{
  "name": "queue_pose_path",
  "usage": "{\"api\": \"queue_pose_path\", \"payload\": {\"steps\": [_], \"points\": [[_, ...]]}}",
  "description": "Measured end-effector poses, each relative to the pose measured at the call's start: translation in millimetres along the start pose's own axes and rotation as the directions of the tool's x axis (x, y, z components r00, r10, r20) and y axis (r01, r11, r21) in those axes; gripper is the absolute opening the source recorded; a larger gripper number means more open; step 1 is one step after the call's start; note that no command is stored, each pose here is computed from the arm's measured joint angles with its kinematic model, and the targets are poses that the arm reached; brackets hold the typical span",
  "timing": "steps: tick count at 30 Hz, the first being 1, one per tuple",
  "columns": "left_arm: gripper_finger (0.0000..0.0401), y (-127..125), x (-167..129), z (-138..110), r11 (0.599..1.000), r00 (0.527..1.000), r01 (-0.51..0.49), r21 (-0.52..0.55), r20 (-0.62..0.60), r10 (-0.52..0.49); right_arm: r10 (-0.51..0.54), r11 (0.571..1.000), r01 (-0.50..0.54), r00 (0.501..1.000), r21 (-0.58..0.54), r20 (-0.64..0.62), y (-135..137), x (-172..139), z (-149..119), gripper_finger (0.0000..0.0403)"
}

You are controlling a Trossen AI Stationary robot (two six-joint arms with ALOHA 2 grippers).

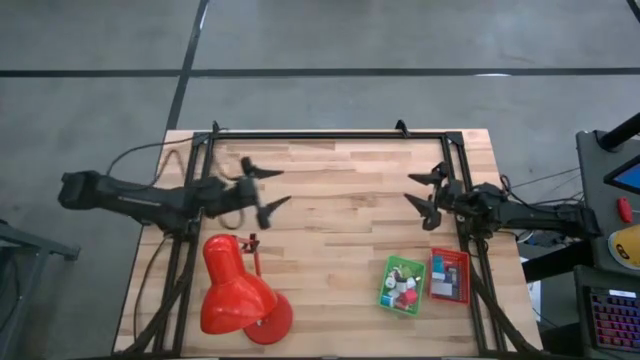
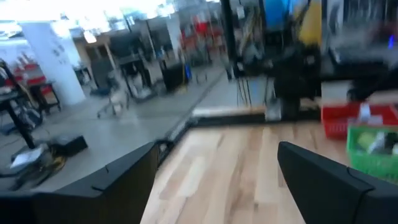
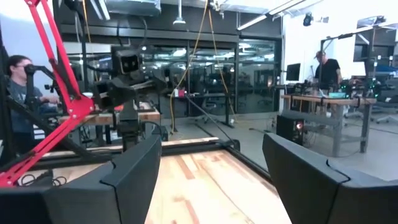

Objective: Pick & Place Office items
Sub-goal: Return to Home Position

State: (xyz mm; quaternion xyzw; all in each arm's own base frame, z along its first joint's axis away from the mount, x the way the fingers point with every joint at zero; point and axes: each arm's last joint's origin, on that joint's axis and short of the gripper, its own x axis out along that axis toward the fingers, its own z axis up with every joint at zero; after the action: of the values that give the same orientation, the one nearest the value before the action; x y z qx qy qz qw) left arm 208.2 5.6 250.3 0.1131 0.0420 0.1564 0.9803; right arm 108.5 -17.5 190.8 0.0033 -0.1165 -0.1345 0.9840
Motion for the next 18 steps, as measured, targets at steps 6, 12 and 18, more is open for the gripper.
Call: {"api": "queue_pose_path", "payload": {"steps": [6,12,18], "points": [[0.0335,7.0,-53.5,-53.7,0.984,0.981,-0.002,-0.179,0.191,0.037,0.002,1.000,-0.002,1.000,0.005,0.005,-1.5,-10.6,1.4,0.0287],[0.0337,5.4,-65.0,-78.8,0.971,0.989,0.013,-0.240,0.145,0.023,0.003,1.000,-0.003,1.000,0.021,0.010,-2.3,-15.6,1.9,0.0290],[0.0336,4.8,-65.8,-84.3,0.987,0.992,-0.009,-0.163,0.121,0.029,-0.005,1.000,0.006,1.000,0.013,-0.020,-2.6,-15.7,-1.1,0.0286]]}}
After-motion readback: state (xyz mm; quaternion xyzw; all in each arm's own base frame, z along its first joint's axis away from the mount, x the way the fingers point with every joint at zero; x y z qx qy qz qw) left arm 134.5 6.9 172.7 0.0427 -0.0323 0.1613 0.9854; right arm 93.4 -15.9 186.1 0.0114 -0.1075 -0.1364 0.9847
